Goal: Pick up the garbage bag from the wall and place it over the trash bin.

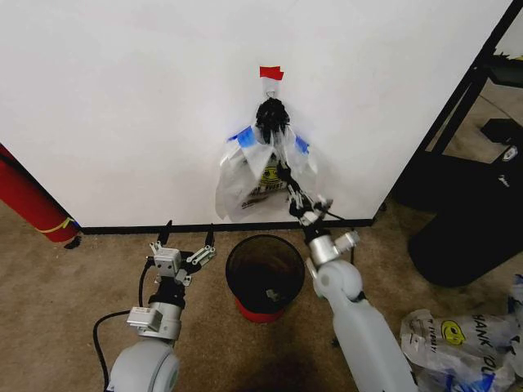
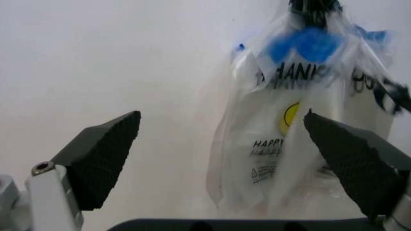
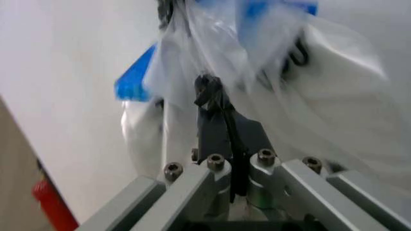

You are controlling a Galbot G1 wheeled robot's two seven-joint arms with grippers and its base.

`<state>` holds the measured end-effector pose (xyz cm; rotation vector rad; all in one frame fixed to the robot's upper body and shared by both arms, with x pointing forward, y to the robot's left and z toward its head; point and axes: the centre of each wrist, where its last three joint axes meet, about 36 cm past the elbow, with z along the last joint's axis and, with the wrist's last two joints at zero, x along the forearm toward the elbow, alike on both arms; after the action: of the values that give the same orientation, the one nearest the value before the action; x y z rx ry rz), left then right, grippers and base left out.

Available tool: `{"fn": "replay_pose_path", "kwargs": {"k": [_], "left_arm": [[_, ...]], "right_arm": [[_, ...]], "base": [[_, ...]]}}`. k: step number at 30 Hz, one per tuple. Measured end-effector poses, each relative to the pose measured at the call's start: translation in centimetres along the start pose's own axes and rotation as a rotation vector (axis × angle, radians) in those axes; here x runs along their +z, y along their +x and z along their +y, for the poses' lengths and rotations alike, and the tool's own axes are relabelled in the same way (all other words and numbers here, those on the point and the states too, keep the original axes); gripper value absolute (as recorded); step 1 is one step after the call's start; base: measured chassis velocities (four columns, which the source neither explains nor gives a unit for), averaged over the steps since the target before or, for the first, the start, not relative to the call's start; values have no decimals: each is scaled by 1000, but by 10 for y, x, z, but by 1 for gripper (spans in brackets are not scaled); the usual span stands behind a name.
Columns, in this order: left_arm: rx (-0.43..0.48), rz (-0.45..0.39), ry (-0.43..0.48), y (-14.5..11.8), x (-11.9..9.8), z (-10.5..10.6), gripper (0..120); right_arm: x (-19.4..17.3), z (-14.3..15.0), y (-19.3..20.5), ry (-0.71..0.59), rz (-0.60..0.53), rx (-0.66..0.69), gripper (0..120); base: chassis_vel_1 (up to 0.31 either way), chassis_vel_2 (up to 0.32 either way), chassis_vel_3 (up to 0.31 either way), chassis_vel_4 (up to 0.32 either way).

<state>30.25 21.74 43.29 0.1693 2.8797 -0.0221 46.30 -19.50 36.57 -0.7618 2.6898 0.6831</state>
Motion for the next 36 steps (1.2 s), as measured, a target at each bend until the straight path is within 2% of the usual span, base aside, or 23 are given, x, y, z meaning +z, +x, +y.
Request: {"fn": "replay_pose_path", "kwargs": {"k": [4,8,13,21,29,36], "left_arm": [[1,-5,12,1,-2,-3,100],[2,-8,24,1,-3,-7,100],[4,-19,35,0,-5,-10,100],[0,-29,49,-3,-7,-9,100],[-6,-29,53,-8,-3,-6,100],[-7,-28,50,-12,1,-4,100]], "right_arm": [[1,-23,42,50,62,-55,0],[6,-31,73,63,114,-88,0],[19,-31,114,77,195,-110,0],[36,-34,158,101,274,-114,0],[35,-51,183,120,311,-153,0],[26,-78,179,133,304,-234,0]], "base": [[0,0,0,0],[0,0,0,0],[0,0,0,0],[0,0,0,0],[0,0,0,0],[0,0,0,0]]}}
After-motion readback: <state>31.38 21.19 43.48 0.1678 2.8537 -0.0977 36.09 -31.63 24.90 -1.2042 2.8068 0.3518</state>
